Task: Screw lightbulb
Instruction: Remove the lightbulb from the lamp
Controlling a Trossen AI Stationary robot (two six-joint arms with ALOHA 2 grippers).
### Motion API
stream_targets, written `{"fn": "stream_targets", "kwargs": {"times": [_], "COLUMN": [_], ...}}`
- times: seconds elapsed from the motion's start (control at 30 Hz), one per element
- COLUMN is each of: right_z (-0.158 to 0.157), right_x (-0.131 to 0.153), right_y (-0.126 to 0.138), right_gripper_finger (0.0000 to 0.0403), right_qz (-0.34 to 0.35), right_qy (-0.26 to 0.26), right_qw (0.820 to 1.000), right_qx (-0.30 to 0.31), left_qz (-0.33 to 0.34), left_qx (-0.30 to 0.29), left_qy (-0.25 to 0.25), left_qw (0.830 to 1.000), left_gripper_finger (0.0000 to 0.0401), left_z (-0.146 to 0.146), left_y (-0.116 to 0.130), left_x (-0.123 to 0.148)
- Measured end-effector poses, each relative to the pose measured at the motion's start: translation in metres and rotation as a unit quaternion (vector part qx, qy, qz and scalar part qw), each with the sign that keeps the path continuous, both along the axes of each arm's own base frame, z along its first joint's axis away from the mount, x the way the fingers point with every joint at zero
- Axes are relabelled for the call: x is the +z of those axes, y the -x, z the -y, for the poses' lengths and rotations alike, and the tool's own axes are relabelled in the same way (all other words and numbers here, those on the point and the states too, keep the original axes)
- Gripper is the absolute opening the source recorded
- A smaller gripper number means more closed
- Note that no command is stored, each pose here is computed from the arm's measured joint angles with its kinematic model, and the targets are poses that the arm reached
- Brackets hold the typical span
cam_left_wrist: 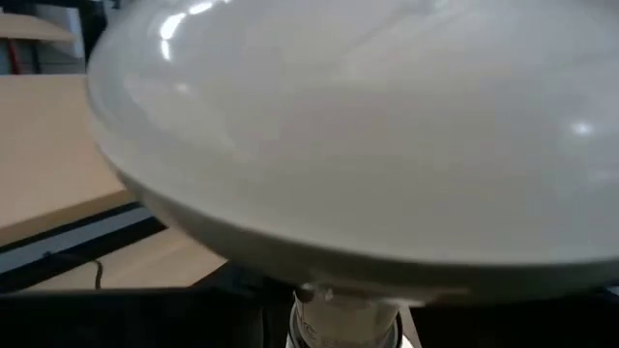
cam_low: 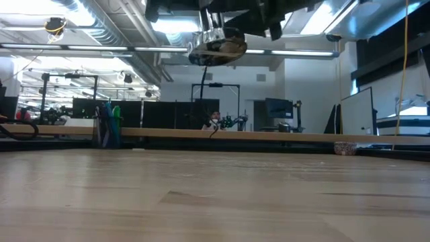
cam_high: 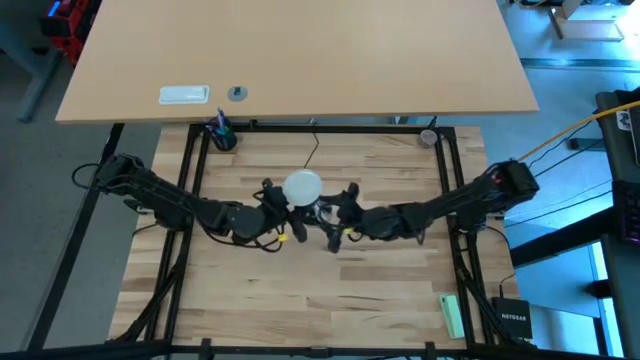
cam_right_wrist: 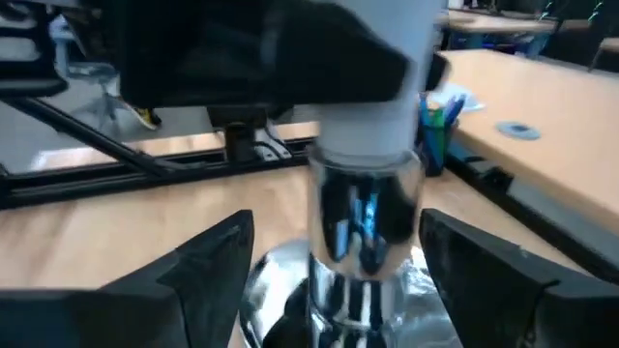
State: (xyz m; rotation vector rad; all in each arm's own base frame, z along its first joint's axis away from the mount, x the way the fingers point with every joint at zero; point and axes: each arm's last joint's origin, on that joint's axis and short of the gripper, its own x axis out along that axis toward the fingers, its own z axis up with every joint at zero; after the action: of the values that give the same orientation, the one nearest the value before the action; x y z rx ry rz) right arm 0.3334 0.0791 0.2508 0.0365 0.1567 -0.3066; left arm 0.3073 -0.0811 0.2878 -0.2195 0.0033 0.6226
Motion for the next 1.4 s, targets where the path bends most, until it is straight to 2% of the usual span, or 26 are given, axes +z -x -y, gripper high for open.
{"fn": "stream_targets", "kwargs": {"times": [0.17, 0.33, 0.4, 0.53, 0.6, 0.67, 0.73, 0.8, 0.87, 0.9, 0.97, 1.03, 1.07, 1.1, 1.3, 1.4], "right_z": [-0.003, -0.004, -0.004, -0.008, -0.01, -0.012, -0.012, -0.014, -0.013, -0.013, -0.012, -0.009, -0.009, -0.008, -0.006, -0.002], "right_x": [-0.005, -0.006, -0.006, -0.002, 0.001, 0.003, 0.009, 0.015, 0.021, 0.024, 0.027, 0.03, 0.032, 0.033, 0.03, 0.034], "right_y": [-0.015, -0.025, -0.025, -0.022, -0.02, -0.017, -0.012, -0.007, -0.004, -0.002, -0.002, -0.002, -0.002, -0.002, -0.004, 0.002], "right_gripper_finger": [0.0294, 0.0281, 0.0254, 0.0163, 0.016, 0.016, 0.016, 0.016, 0.016, 0.016, 0.016, 0.016, 0.016, 0.016, 0.0163, 0.0237], "right_qz": [-0.024, -0.034, -0.039, -0.034, -0.036, -0.044, -0.052, -0.055, -0.054, -0.052, -0.04, -0.025, -0.021, -0.018, -0.031, -0.07], "right_qy": [0.059, 0.091, 0.1, 0.1, 0.101, 0.098, 0.086, 0.061, 0.035, 0.021, -0.013, -0.056, -0.07, -0.076, -0.078, -0.087], "right_qw": [0.997, 0.993, 0.991, 0.991, 0.992, 0.993, 0.995, 0.994, 0.983, 0.969, 0.929, 0.889, 0.881, 0.88, 0.901, 0.906], "right_qx": [-0.033, -0.07, -0.079, -0.077, -0.068, -0.046, 0.005, 0.072, 0.175, 0.239, 0.368, 0.453, 0.467, 0.468, 0.426, 0.408], "left_qz": [-0.007, -0.006, -0.007, -0.005, -0.004, -0.011, -0.022, -0.032, -0.035, -0.03, -0.016, 0.006, 0.017, 0.024, 0.013, -0.002], "left_qx": [0.004, 0.003, 0.003, 0.002, 0.0, -0.015, -0.044, -0.112, -0.214, -0.265, -0.355, -0.413, -0.43, -0.437, -0.43, -0.401], "left_qy": [0.003, 0.002, 0.0, -0.001, -0.001, -0.012, -0.032, -0.056, -0.074, -0.076, -0.076, -0.084, -0.087, -0.091, -0.091, -0.092], "left_qw": [1.0, 1.0, 1.0, 1.0, 1.0, 1.0, 0.998, 0.992, 0.973, 0.961, 0.932, 0.907, 0.898, 0.895, 0.898, 0.911], "left_gripper_finger": [0.0143, 0.0143, 0.0143, 0.0143, 0.0143, 0.0143, 0.0143, 0.0143, 0.0143, 0.0143, 0.0143, 0.0143, 0.0143, 0.0142, 0.0142, 0.0142], "left_z": [-0.002, -0.002, -0.001, 0.0, 0.002, 0.006, 0.01, 0.014, 0.018, 0.021, 0.025, 0.027, 0.028, 0.029, 0.028, 0.027], "left_y": [0.0, 0.0, 0.0, 0.0, 0.001, 0.001, 0.001, 0.001, 0.0, -0.001, -0.002, -0.003, -0.003, -0.003, -0.003, -0.003], "left_x": [-0.002, -0.002, -0.002, -0.001, -0.001, 0.0, 0.0, 0.003, 0.004, 0.005, 0.006, 0.009, 0.011, 0.013, 0.01, 0.007]}}
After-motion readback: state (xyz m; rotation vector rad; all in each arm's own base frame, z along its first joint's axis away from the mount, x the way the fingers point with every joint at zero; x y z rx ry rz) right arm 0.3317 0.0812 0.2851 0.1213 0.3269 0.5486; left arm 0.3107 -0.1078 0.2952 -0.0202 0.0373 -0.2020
